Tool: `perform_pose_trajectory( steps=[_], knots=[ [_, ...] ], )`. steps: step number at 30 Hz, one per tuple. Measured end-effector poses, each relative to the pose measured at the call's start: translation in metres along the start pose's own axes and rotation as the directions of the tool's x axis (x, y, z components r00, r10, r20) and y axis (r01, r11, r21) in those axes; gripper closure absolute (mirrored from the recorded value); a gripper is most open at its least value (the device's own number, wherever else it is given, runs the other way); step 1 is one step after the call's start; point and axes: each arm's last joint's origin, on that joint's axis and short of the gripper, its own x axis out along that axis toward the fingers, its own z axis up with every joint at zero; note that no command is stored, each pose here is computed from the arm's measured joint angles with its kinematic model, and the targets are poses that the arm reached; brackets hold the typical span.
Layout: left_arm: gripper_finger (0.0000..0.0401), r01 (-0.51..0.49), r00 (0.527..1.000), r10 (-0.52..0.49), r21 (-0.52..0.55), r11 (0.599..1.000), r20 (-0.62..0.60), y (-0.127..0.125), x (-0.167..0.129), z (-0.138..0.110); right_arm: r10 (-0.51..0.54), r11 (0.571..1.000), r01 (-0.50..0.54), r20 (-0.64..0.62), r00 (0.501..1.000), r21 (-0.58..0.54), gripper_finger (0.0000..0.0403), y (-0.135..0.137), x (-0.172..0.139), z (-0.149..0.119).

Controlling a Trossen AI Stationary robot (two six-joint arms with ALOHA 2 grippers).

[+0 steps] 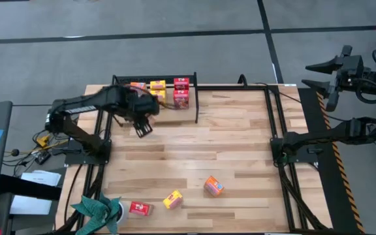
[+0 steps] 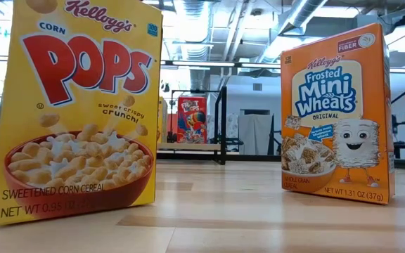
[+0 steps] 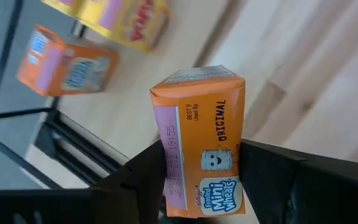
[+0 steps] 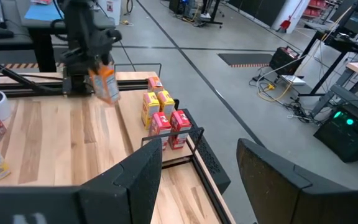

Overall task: Stack cereal on shelf
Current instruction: Put the top orange cereal box on the shelf aligned with the other orange cereal box

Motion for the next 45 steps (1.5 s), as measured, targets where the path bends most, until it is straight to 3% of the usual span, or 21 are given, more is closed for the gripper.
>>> perform_pose_trajectory(
  steps=[12, 20, 24, 29, 40, 45],
  knots=[
    [0.0230, -0.011, 0.986, 0.059, 0.295, 0.955, -0.154, 0.066, 0.041, 0.006, -0.001, 1.000, 0.001, 0.000, 1.000, 0.001, 0.0171, 0.000, 0.000, 0.000],
    [0.0230, -0.017, 0.997, 0.047, 0.414, 0.910, -0.062, 0.091, 0.073, 0.018, -0.001, 1.000, 0.001, 0.000, 1.000, 0.003, 0.0171, 0.000, 0.000, 0.000],
    [0.0230, -0.007, 0.994, 0.057, 0.472, 0.882, -0.093, 0.100, 0.088, 0.014, -0.003, 1.000, 0.003, 0.000, 1.000, 0.003, 0.0171, 0.000, 0.000, 0.000],
    [0.0230, 0.055, 0.994, -0.004, 0.478, 0.876, -0.106, 0.111, 0.096, 0.011, -0.003, 1.000, 0.003, -0.001, 1.000, 0.021, 0.0171, 0.000, 0.001, 0.001],
    [0.0230, 0.081, 0.997, -0.062, 0.496, 0.864, -0.054, 0.125, 0.102, 0.013, -0.002, 0.999, 0.002, -0.008, 1.000, 0.037, 0.0171, 0.000, 0.004, 0.002],
    [0.0230, 0.099, 0.993, -0.053, 0.521, 0.848, -0.103, 0.124, 0.115, 0.006, -0.009, 0.999, 0.008, 0.021, 1.000, 0.039, 0.0171, -0.001, 0.004, 0.005]
  ],
)
